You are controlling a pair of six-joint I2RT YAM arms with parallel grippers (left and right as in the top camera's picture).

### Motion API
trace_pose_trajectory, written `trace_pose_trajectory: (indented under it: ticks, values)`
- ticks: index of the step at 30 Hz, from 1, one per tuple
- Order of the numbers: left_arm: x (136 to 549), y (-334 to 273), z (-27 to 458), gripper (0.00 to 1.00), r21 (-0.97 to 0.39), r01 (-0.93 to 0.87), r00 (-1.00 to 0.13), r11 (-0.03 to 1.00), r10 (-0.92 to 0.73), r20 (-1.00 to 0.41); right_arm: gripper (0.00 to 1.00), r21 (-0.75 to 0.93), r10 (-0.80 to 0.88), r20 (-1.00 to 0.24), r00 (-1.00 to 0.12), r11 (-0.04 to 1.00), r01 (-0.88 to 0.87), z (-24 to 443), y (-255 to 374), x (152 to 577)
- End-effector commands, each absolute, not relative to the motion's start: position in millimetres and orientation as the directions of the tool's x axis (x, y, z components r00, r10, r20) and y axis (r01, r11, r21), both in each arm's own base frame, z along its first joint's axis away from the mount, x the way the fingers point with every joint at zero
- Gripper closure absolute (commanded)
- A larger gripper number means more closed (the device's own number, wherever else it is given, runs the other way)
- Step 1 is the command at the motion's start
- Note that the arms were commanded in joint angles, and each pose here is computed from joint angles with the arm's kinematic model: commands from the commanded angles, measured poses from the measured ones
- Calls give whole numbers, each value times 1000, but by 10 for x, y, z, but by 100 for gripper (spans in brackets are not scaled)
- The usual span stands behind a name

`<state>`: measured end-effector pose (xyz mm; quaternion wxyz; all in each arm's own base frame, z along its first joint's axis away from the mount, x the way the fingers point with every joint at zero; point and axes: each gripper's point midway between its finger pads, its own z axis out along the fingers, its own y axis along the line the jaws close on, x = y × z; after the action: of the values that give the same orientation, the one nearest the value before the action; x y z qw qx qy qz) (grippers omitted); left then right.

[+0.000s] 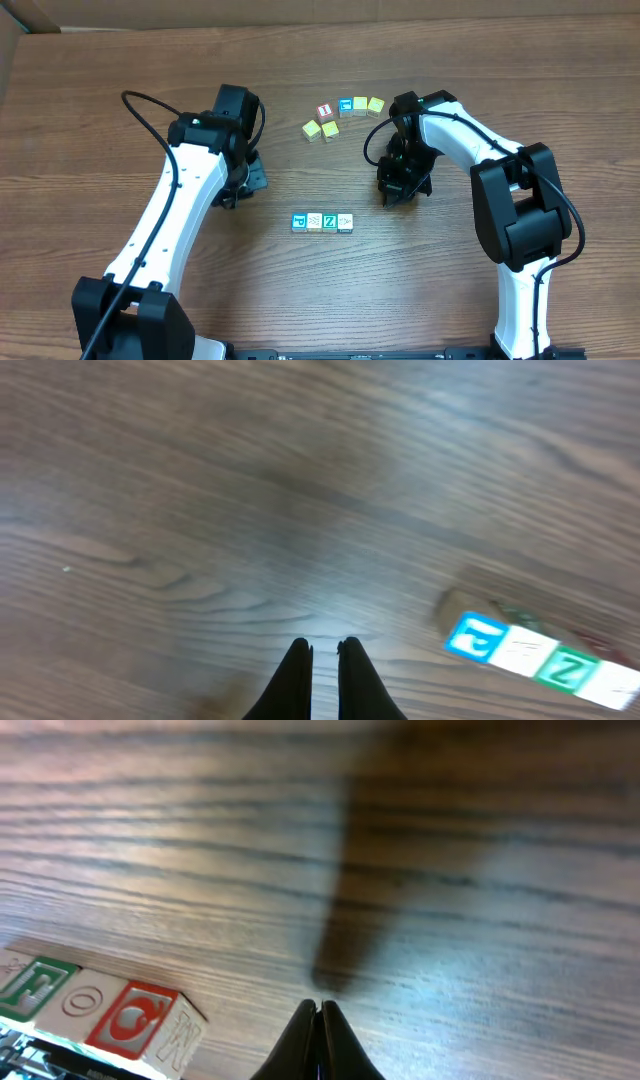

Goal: Flip 4 blocks

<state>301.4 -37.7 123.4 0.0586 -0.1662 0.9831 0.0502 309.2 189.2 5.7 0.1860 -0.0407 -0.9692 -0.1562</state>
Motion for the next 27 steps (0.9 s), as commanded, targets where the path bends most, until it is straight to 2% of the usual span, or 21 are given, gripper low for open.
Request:
trace_pose_trajectory:
  ticks: [1,6,12,14,20,27]
  values:
    - [2860,-285,1068,96,147,-314,-948,938,-302,-99,96,304,8,329,-944,946,114,132,1927,3173]
    - [2684,-327,688,96,132,-231,-973,964,-229,-33,96,305,4,327,-945,946,110,130,1943,3168]
    - [2608,-668,389,96,-79,-84,-996,993,-84,12,96,309,-7,321,-947,946,98,134,1984,3165]
    - [2630,-659,426,96,-90,-87,-996,992,-86,11,96,317,0,300,-954,943,100,241,1969,3244]
    - [2859,-619,629,96,-116,-126,-990,985,-132,-46,96,343,14,98,-995,938,47,951,1922,3431]
    - [2928,-633,638,94,-122,-124,-989,985,-133,-72,96,141,152,-145,-978,981,131,1479,1668,3429]
